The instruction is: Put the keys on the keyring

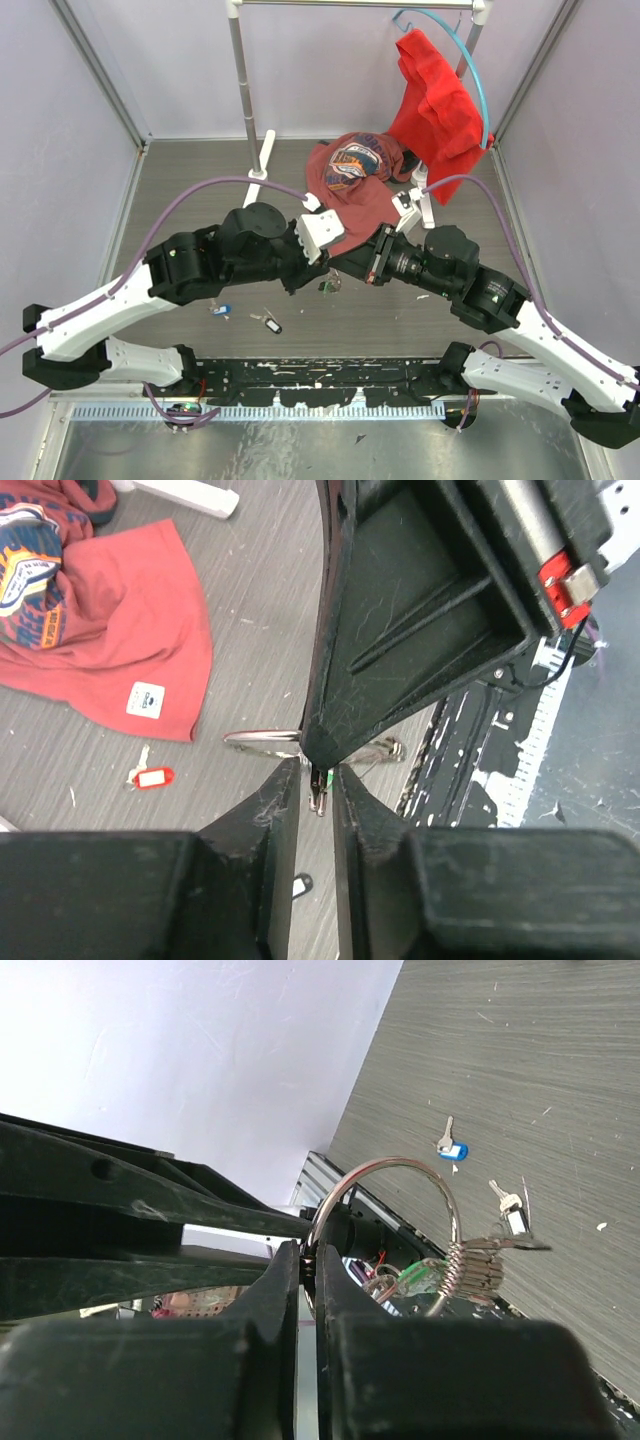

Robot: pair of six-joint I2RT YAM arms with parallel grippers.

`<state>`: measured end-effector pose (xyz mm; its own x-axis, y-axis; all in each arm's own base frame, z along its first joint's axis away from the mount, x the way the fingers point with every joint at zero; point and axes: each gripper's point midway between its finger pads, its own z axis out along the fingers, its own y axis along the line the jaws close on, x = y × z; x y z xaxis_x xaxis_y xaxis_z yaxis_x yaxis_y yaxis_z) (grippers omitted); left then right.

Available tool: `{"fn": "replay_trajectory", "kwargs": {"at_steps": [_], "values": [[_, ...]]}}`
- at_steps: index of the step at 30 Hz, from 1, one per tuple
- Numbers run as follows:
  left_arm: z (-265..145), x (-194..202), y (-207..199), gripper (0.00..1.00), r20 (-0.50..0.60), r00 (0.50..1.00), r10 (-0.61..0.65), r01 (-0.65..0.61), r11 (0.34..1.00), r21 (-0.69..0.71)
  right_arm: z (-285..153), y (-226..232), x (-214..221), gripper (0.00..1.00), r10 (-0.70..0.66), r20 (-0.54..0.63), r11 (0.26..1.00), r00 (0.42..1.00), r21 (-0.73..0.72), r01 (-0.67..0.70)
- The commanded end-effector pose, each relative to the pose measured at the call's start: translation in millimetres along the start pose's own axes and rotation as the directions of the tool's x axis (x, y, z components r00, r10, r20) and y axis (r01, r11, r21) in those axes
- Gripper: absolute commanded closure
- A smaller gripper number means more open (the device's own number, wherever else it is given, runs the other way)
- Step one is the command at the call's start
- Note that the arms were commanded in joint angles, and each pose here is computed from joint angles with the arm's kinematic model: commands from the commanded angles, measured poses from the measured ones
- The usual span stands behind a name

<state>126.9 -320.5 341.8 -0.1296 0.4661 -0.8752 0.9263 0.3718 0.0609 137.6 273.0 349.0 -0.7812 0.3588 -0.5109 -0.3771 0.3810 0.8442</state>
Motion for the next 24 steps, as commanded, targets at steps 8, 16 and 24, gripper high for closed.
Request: {"fn": "replay_trajectory", "kwargs": {"at_steps": [8, 16, 24], "values": [[-40.8, -36.1, 12.7, 0.38, 0.270, 0.961, -0.052, 0.072, 0.996, -0.062, -28.7, 33.9, -41.8, 0.99, 0.059, 0.207, 0.993, 0.977, -0.115, -0.036], [-53.0, -41.5, 3.7, 0.55, 0.399, 0.914, -0.076, 0.083, 0.997, 0.000, -42.5, 57.2, -63.7, 0.99, 0.125, 0.294, 0.976, 0.948, -0.210, -0.063], [-52.1, -59.2, -7.6, 0.54, 0.465, 0.885, -0.008, -0.008, 0.999, 0.032, -44.7, 72.2, -65.5, 0.99, 0.127, 0.286, 0.962, 0.950, -0.270, -0.047]]}}
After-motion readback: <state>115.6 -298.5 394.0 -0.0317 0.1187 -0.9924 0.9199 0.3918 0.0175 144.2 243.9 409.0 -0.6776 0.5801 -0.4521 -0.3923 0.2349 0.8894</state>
